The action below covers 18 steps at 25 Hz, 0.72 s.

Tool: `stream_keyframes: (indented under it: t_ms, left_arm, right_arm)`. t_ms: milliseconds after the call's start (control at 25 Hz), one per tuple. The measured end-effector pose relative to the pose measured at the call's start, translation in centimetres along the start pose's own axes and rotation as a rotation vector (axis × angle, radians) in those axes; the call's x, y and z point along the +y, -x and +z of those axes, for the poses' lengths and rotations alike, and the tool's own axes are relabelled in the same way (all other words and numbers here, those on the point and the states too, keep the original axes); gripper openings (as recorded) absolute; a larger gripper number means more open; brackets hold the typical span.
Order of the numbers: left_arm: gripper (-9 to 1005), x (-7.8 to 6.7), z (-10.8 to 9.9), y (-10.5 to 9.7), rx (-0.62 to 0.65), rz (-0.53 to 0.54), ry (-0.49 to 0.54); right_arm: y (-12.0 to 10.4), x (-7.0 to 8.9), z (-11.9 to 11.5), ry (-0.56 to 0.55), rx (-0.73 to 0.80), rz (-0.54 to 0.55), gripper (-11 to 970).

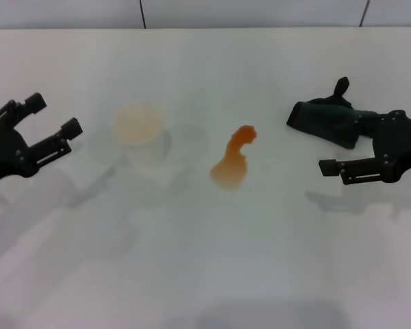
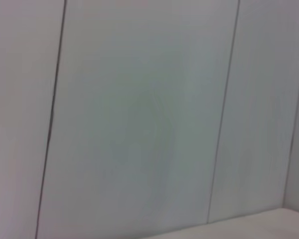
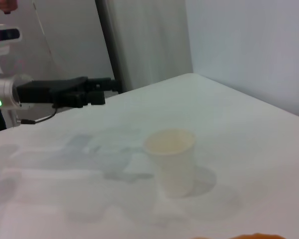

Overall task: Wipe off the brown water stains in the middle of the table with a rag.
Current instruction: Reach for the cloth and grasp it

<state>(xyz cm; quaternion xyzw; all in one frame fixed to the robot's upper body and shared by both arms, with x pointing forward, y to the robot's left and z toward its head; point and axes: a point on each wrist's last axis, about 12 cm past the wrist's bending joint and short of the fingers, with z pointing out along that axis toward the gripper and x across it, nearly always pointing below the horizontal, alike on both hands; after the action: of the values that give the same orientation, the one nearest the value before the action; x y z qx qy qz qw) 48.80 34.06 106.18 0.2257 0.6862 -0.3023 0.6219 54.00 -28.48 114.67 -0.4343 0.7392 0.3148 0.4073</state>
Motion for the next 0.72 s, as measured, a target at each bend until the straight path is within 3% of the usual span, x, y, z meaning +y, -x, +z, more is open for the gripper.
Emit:
stream_keyframes:
  t_ms: [240, 520, 720]
  left_arm:
    - [877, 1.1, 1.1, 2.1, 0.063, 0.020, -0.063]
    - [875, 2.5, 3.2, 6.9, 0.209, 0.061, -0.172]
    - [874, 2.9, 3.9, 8.9, 0.298, 0.057, -0.234]
  right_arm:
    - [0.1, 0.0, 0.1, -0.001, -0.002, 0.003, 781]
    - [0.3, 0.0, 0.0, -0.005, -0.003, -0.006, 781]
    - [0.5, -0.1, 0.0, -0.010, -0.008, -0.010, 781]
